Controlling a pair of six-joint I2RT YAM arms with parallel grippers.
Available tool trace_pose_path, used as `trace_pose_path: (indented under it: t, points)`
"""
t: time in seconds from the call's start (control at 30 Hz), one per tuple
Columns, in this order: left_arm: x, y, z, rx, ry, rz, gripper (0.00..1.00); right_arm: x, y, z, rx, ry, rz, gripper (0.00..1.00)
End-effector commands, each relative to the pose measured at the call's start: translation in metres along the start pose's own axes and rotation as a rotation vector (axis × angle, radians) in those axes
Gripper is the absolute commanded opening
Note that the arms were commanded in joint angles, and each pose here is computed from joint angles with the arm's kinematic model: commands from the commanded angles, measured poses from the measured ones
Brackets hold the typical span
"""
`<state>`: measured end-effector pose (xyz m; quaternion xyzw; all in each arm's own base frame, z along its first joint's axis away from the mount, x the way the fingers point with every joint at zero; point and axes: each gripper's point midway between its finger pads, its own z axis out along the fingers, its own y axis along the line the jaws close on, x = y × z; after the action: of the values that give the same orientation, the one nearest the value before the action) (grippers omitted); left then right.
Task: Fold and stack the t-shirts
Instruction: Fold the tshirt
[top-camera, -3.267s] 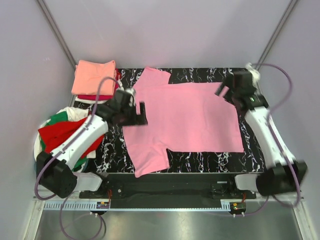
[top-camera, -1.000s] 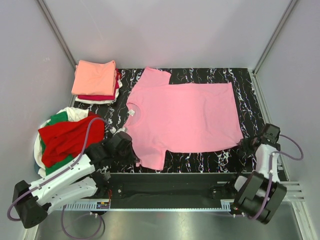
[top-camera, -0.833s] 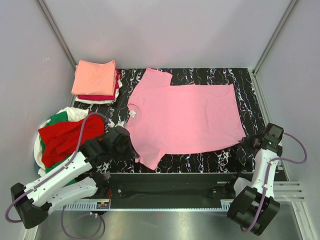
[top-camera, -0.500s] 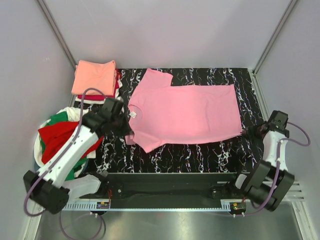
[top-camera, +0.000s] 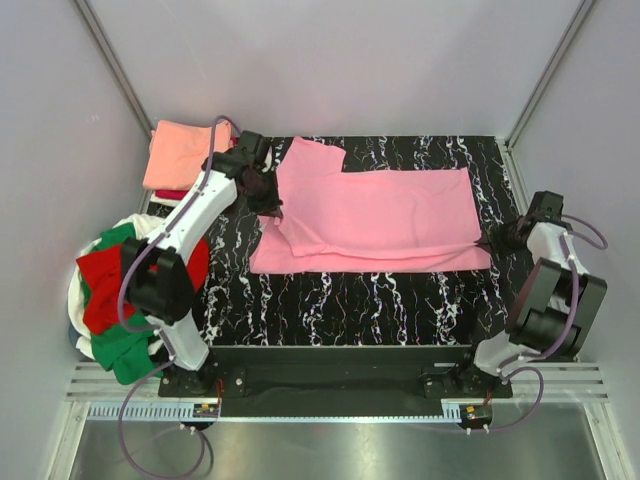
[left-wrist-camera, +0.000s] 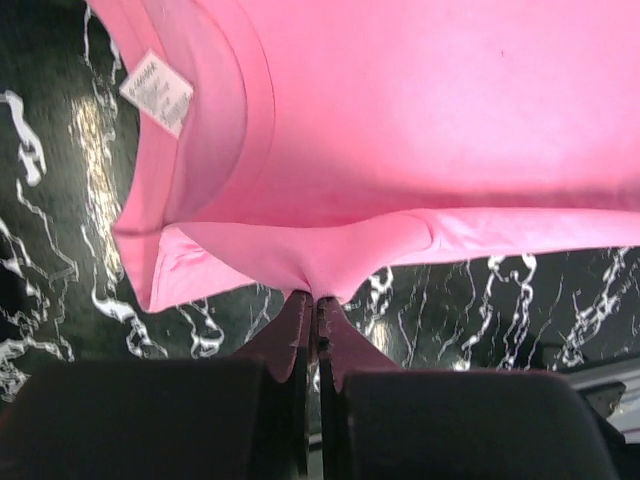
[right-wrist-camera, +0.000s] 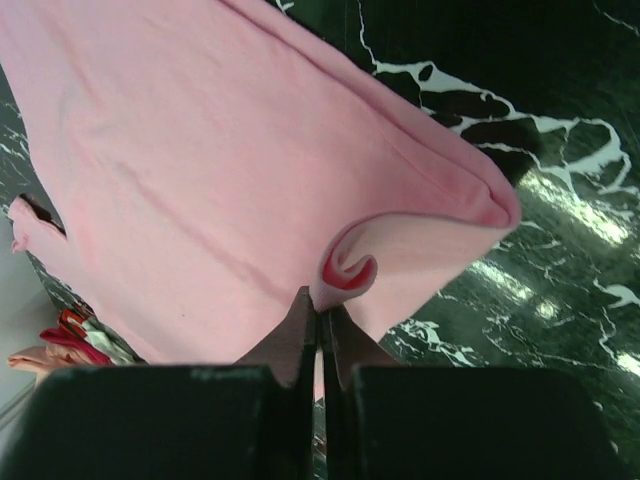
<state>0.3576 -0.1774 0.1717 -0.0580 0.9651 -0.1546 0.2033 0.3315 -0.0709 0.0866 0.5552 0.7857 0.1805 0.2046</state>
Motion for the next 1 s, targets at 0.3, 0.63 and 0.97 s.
trace_pose_path:
  t: [0.3, 0.63, 0.97]
  points:
    - [-0.054, 0.009, 0.022, -0.016, -0.029, 0.005, 0.00, -0.026, 0.039, 0.045, 0.001, -0.007, -0.052, 0.00]
    - [-0.076, 0.030, 0.056, -0.060, 0.012, -0.019, 0.08, -0.039, 0.050, 0.077, 0.031, 0.020, -0.084, 0.39]
    - [-0.097, 0.052, 0.020, -0.113, -0.088, -0.069, 0.79, 0.009, 0.156, 0.022, -0.061, -0.097, -0.532, 0.92]
